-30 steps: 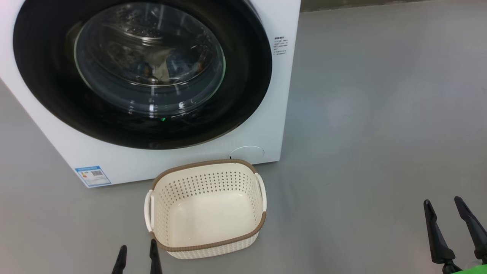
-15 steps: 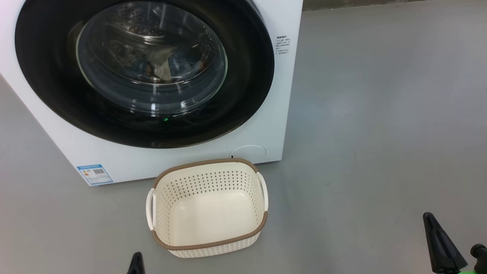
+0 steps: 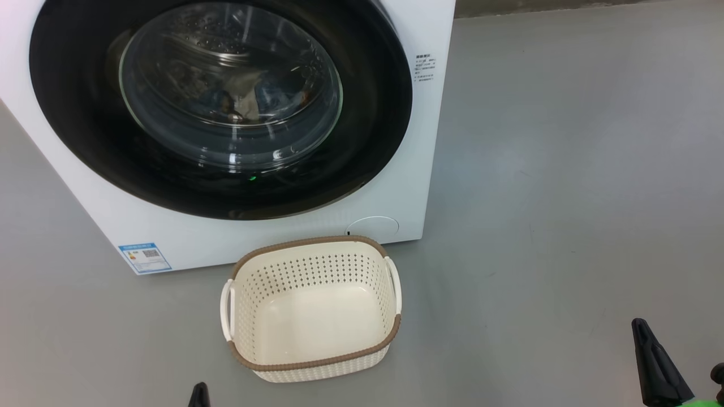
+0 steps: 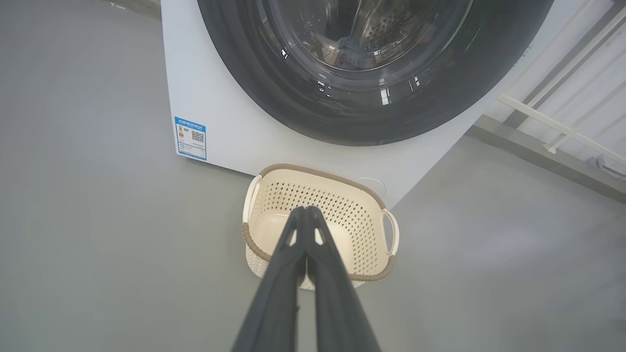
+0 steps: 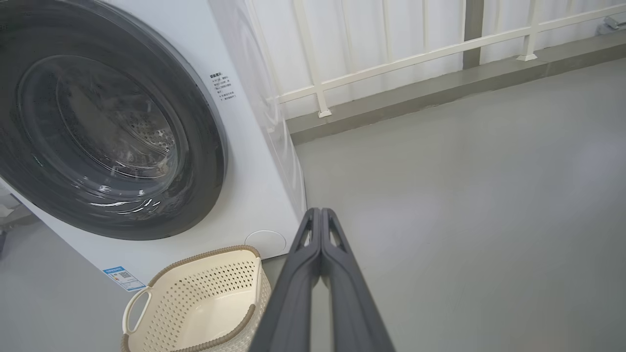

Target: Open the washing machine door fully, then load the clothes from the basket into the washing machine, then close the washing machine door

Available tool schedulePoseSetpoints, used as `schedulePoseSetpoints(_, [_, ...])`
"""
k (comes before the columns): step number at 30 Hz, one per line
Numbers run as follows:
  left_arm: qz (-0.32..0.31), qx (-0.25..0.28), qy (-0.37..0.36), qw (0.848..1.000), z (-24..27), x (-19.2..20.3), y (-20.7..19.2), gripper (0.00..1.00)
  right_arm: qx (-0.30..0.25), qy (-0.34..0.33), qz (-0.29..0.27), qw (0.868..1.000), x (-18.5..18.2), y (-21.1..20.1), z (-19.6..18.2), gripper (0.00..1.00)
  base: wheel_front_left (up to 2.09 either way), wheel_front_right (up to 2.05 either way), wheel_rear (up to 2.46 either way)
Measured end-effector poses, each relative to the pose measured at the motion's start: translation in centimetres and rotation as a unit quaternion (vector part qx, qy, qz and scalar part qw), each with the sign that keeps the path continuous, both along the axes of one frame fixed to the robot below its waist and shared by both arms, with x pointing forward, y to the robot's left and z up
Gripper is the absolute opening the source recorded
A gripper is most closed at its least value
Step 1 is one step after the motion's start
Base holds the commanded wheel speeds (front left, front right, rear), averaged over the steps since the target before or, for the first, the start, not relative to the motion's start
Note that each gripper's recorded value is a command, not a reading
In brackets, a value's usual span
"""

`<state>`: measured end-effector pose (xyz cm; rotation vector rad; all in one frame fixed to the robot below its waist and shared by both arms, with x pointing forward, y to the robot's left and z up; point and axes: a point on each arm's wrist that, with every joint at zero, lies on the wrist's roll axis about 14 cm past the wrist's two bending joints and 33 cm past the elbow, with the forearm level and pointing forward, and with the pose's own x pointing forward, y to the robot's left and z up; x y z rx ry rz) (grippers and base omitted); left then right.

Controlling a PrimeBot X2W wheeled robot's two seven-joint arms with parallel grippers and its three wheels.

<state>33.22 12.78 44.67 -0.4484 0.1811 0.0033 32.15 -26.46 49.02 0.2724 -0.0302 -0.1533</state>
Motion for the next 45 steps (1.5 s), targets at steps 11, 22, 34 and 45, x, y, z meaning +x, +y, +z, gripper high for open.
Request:
schedulePoseSetpoints(11, [0.012,-0.056,0.013,0.998,-0.2,0.4,0.5,0.0,0.065,0.002,-0.007,0.998,0.2,0.1,-0.5,0.0,0.0,0.0,0.0])
schedulePoseSetpoints(22, [0.024,-0.11,0.022,0.993,-0.3,0.8,1.1,0.0,0.131,0.001,-0.01,0.991,0.8,0.5,-0.8,0.0,0.0,0.0,0.0])
schedulePoseSetpoints(34, [0.036,-0.171,0.029,0.984,-0.2,1.3,1.6,0.0,0.201,-0.002,-0.01,0.98,1.5,0.9,-0.9,0.0,0.0,0.0,0.0])
schedulePoseSetpoints(45, [0.046,-0.223,0.032,0.973,0.0,1.7,2.1,0.0,0.264,-0.003,-0.01,0.964,1.9,1.4,-1.2,0.0,0.0,0.0,0.0])
